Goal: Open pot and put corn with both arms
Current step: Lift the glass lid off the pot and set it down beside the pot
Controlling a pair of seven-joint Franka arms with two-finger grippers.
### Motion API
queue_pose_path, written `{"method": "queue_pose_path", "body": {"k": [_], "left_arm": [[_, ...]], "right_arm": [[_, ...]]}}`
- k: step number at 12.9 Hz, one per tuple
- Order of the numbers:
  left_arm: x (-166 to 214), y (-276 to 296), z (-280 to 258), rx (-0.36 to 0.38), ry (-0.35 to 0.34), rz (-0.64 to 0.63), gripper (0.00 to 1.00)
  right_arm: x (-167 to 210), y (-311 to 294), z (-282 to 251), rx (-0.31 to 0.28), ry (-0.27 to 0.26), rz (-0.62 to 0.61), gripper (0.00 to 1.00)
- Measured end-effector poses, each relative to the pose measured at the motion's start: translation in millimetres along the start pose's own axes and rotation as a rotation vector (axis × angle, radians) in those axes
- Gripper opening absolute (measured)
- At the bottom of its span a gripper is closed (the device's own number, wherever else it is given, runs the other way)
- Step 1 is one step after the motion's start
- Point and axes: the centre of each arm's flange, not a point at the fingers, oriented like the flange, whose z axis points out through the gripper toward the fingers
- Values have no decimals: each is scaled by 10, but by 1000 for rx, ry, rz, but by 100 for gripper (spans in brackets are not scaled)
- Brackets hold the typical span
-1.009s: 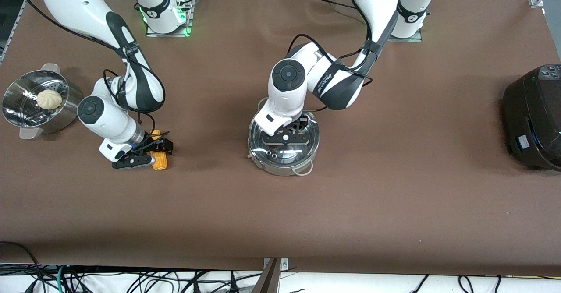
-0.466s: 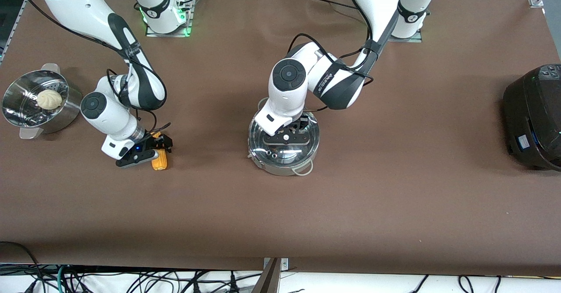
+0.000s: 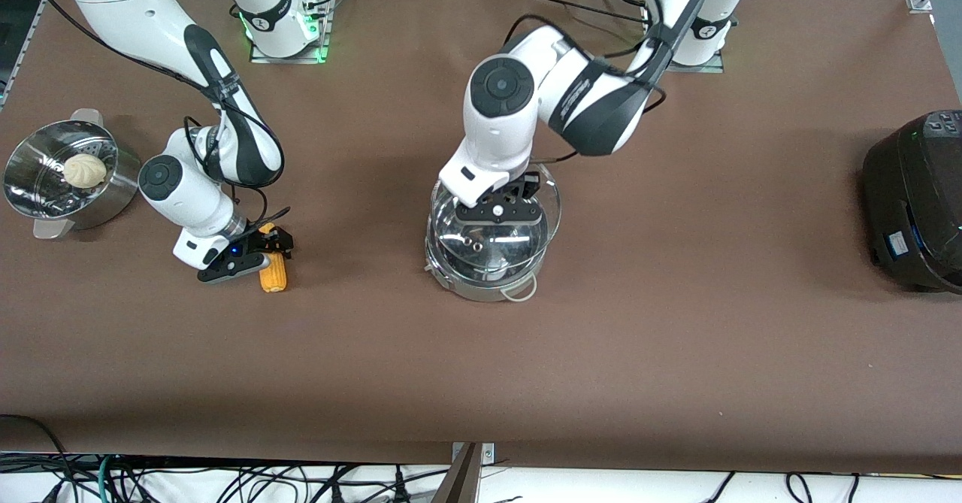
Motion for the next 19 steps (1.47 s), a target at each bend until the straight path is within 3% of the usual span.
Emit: {"method": "queue_pose_path", "body": {"k": [6, 9, 12, 14, 15, 19], "left_arm": [[131, -599, -488, 45, -50, -44, 50], [293, -1054, -511, 84, -123, 39, 50], [635, -1882, -427, 78, -188, 168, 50], [802, -2428, -263, 66, -238, 231, 50], [846, -2600, -160, 73, -255, 242, 50], [888, -2889, 302, 108, -227, 308, 50]], "right_arm": [[-35, 46, 94, -7, 9, 5, 100], [-33, 44, 94, -7, 10, 4, 100], [-30, 36, 94, -6, 11, 3, 100], [-16, -19, 96, -1, 13, -4, 96], [-11, -38, 96, 1, 14, -4, 89], [-7, -43, 94, 1, 16, -3, 78]]}}
